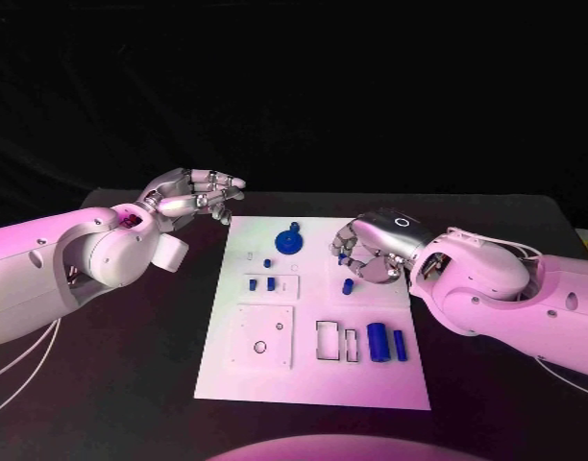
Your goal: Assemble the parts on the task board
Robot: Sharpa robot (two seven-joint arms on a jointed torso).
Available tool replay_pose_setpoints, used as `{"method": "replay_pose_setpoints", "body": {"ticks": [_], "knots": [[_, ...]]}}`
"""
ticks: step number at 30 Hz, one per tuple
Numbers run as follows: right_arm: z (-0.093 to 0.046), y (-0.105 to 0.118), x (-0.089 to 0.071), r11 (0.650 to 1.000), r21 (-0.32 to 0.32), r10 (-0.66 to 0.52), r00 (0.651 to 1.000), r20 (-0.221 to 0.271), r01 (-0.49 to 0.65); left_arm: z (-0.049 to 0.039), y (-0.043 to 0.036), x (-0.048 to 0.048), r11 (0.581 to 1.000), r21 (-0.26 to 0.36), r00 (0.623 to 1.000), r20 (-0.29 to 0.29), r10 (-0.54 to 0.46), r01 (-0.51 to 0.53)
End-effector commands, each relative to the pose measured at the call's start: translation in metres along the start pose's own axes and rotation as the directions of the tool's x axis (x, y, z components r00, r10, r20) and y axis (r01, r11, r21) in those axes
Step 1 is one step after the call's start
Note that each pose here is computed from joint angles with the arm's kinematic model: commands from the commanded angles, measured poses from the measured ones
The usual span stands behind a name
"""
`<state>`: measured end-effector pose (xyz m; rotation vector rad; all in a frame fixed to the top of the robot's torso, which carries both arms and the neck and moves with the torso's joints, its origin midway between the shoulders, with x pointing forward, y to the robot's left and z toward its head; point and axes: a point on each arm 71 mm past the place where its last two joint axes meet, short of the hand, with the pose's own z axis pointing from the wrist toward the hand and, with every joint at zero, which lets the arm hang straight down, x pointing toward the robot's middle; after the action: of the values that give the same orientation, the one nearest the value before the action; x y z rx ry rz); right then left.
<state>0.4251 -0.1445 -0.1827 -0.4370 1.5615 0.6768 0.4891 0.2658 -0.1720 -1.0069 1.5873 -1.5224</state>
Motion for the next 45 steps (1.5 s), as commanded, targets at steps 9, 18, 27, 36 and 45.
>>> {"method": "replay_pose_setpoints", "body": {"ticks": [9,18,27,36,45], "knots": [[0.014,0.056,0.020,0.982,-0.158,0.104,0.994,0.021,-0.100,0.0071,-0.0002,0.0091,1.000,0.014,1.000,-0.029,-0.005,0.006],[0.018,0.073,0.049,0.973,-0.184,0.145,0.989,-0.001,-0.142,0.0109,0.0001,0.0144,1.000,0.017,0.999,-0.036,-0.007,0.008],[0.019,0.081,0.072,0.968,-0.187,0.168,0.985,-0.022,-0.170,0.0136,0.0002,0.0180,1.000,0.019,0.999,-0.041,-0.008,0.009],[0.018,0.083,0.084,0.967,-0.182,0.173,0.984,-0.045,-0.179,0.0147,0.0004,0.0194,1.000,0.019,0.999,-0.045,-0.009,0.010],[0.018,0.082,0.090,0.969,-0.176,0.165,0.984,-0.061,-0.174,0.0148,0.0005,0.0197,1.000,0.018,0.999,-0.048,-0.010,0.011]]}}
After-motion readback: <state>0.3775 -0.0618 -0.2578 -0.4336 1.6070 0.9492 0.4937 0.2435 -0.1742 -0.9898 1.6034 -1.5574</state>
